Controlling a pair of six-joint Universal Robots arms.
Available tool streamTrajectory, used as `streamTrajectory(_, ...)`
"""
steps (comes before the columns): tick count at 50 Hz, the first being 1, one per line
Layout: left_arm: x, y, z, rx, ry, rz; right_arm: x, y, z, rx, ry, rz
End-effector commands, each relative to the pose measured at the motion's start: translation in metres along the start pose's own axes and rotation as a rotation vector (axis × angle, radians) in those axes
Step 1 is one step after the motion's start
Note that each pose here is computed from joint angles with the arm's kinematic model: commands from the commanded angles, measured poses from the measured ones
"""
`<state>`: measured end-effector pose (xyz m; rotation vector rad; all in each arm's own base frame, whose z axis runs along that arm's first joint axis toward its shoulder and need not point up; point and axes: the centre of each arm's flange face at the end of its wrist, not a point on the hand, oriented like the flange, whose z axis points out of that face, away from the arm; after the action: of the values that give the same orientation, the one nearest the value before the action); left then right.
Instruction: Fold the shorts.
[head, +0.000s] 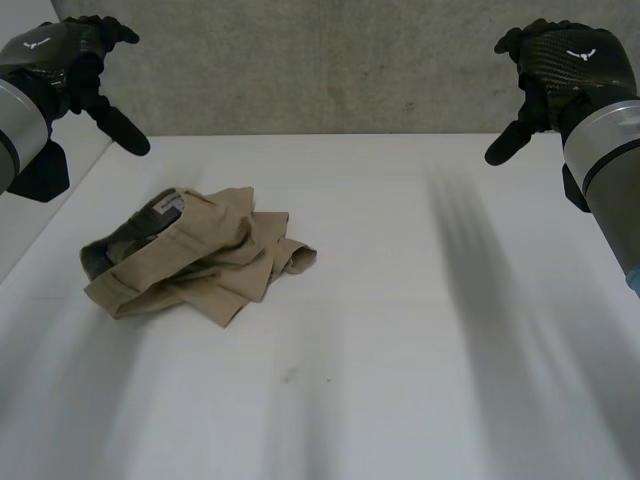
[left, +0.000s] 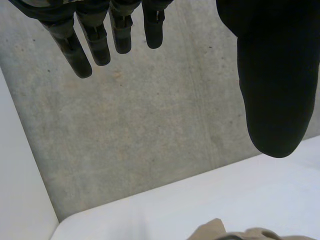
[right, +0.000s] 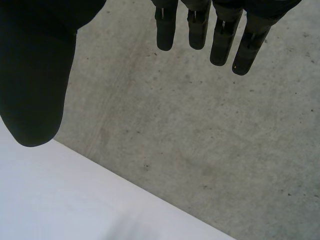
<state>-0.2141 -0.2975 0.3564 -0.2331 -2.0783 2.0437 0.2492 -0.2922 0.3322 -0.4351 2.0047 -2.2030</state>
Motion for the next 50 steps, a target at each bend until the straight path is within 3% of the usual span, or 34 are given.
streamTrajectory(1, 0.001, 0.003, 0.000, -0.015, 0.009, 0.001, -0.002, 0.001, -0.001, -0.009, -0.007, -0.006)
streamTrajectory(14, 0.002, 0.013, -0.001, -0.042, 0.018, 0.131, -0.011, 0.005, -0.003, -0.020, -0.073, -0.038)
streamTrajectory(16, 0.003, 0.016, -0.001, -0.048, 0.022, 0.167, -0.015, 0.010, -0.004, -0.039, -0.119, -0.081)
streamTrajectory(21, 0.007, 0.035, -0.003, -0.101, 0.047, 0.338, -0.038, 0.047, -0.021, -0.176, -0.346, -0.346)
streamTrajectory(28, 0.020, 0.068, 0.009, -0.150, 0.099, 0.462, -0.056, 0.065, -0.033, -0.217, -0.436, -0.496)
streamTrajectory(39, 0.030, 0.116, 0.041, -0.139, 0.118, 0.452, -0.056, 0.077, -0.028, -0.250, -0.418, -0.511)
streamTrajectory(43, 0.059, 0.126, 0.045, -0.083, 0.177, 0.386, -0.055, 0.071, -0.024, -0.232, -0.405, -0.512)
streamTrajectory(50, 0.129, 0.126, 0.043, 0.111, 0.321, 0.169, -0.044, 0.049, -0.013, -0.166, -0.319, -0.504)
